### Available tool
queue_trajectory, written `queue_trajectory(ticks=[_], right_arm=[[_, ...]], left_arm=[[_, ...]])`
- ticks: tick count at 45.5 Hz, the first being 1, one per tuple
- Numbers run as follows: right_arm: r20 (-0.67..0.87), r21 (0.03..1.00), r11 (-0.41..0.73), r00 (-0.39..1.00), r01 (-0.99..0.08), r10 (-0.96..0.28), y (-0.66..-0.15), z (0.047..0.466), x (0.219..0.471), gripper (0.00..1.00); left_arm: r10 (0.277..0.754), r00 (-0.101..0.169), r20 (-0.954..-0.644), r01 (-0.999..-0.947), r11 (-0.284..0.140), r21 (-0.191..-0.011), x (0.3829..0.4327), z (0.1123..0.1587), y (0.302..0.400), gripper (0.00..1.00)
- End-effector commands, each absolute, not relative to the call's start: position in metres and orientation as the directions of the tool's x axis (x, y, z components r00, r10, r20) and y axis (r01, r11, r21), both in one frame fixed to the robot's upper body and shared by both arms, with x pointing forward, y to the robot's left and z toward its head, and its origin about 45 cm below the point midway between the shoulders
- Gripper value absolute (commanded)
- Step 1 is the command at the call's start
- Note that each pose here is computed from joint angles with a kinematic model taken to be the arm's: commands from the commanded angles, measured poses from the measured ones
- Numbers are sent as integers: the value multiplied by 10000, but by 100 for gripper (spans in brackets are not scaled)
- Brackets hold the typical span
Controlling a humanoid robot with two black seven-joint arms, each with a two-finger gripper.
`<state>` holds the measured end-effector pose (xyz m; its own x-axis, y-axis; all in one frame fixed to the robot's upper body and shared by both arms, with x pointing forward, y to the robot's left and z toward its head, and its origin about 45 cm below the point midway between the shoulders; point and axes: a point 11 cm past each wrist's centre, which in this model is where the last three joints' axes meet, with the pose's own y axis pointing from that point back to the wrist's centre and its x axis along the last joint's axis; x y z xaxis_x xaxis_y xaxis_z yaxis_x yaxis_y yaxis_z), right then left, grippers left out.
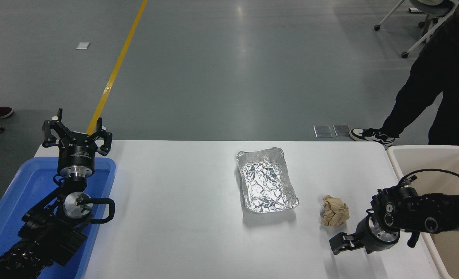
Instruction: Pick up foil plate and place in dustbin
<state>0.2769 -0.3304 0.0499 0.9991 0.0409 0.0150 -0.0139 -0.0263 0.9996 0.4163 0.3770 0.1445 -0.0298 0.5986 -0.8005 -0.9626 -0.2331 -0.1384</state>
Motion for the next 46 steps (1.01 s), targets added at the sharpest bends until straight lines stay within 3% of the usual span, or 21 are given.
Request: queue_trajectory(ticks=[1,16,34,46], right_arm=[[166,9998,-149,9989,-160,445,-3317,479,2761,100],[264,9984,-521,9982,-236,541,-3220,668,2844,100],[983,9818,-1668,9944,-907,381,-3297,2256,3173,100],[2307,9681,-1008,9730,-2293,32,-3255,3244,3504,100]], left_arm=[[5996,-294,-7998,-9620,-2343,-1403,4163,1447,3772,99],[5982,-291,-8008,-9618,-2350,-1406,4162,1450,3779,99],[5982,-291,-8008,-9618,-2350,-1406,4162,1450,3779,99],[5982,-291,-8008,-9618,-2350,-1406,4162,1450,3779,99]])
